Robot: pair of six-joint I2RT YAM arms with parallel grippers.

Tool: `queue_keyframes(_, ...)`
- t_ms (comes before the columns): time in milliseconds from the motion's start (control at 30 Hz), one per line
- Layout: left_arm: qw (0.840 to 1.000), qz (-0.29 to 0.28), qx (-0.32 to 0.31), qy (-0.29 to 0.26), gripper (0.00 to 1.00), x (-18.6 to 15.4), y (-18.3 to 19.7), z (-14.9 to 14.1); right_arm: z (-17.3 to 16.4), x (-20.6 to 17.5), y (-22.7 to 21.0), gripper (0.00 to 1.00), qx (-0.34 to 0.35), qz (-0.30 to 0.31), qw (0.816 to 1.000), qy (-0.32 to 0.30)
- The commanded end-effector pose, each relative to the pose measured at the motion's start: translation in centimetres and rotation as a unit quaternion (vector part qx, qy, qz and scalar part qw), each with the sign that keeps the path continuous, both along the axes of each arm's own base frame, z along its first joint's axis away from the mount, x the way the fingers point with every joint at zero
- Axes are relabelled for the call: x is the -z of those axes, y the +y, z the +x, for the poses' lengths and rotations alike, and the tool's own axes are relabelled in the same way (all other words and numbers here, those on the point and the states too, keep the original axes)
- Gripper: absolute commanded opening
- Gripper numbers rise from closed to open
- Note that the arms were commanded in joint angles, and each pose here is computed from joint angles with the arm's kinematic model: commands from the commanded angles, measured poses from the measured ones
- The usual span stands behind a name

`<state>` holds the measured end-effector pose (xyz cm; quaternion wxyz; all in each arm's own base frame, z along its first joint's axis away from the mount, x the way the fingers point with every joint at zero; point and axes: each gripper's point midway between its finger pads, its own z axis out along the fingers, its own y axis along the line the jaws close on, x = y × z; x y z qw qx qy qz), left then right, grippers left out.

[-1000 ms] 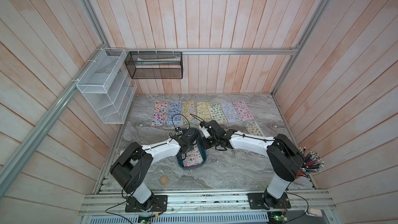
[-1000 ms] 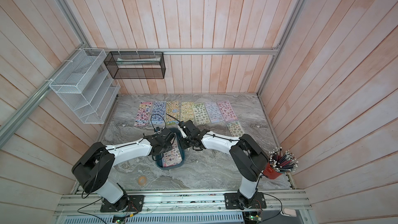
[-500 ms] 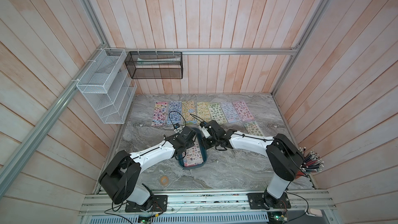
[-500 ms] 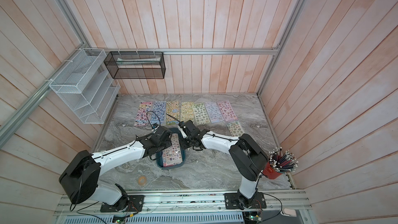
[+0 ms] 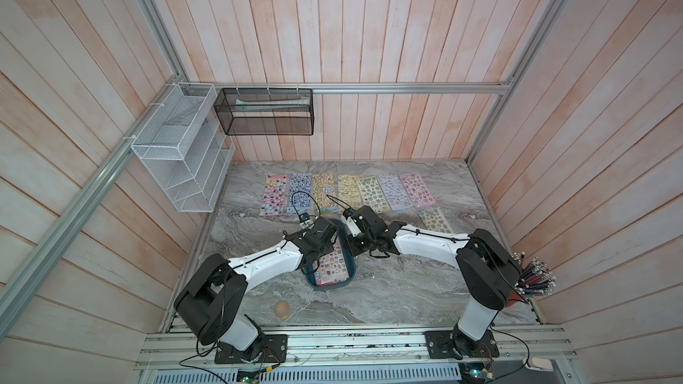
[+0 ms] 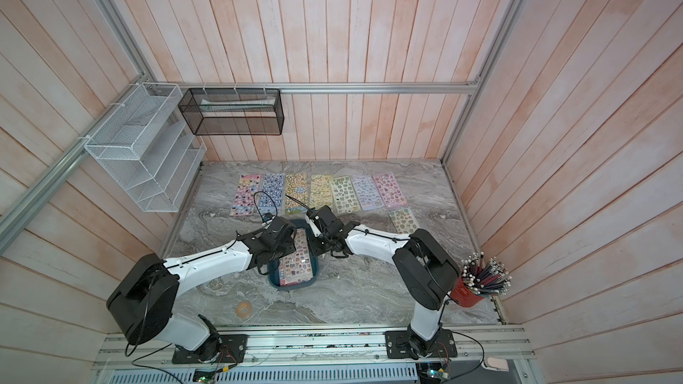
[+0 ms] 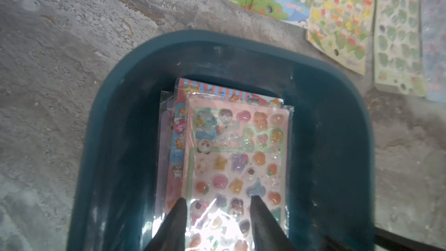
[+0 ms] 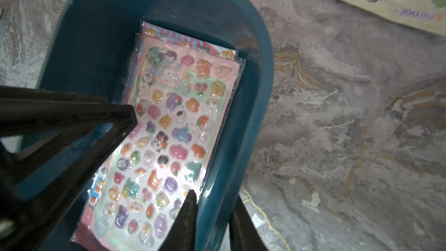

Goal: Take the stickers out of the storage box
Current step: Pick up the storage box at the center of the board.

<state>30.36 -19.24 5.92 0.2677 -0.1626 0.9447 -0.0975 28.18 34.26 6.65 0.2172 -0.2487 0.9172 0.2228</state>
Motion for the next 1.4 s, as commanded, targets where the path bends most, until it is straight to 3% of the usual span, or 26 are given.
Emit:
queue_keyframes(0,0.999,0.026,0.006,0.024,0.51,1.9,0.9,-0.5,0.2,0.5,0.0,0.24,-0.004,-0.005,1.000,0.006)
queue_keyframes(367,0.999,0.018,0.017,0.032,0.52,3.1,0.5,-0.5,0.1,0.6,0.1,0.24,-0.008,-0.006,1.000,0.009)
queue_keyframes(700,0.999,-0.023,0.037,0.011,0.38,2.1,-0.8,0.1,0.1,1.3,0.1,0.24,-0.009,-0.012,1.000,0.016)
queue_keyframes(1200,0.992,-0.096,0.066,-0.042,0.29,-1.6,-2.7,0.4,0.3,2.5,-0.2,0.23,-0.004,-0.027,0.999,0.029)
queue_keyframes(1367,0.991,-0.101,0.072,-0.040,0.23,-1.3,-3.0,0.4,0.5,2.4,-0.3,0.22,0.001,-0.028,0.999,0.030)
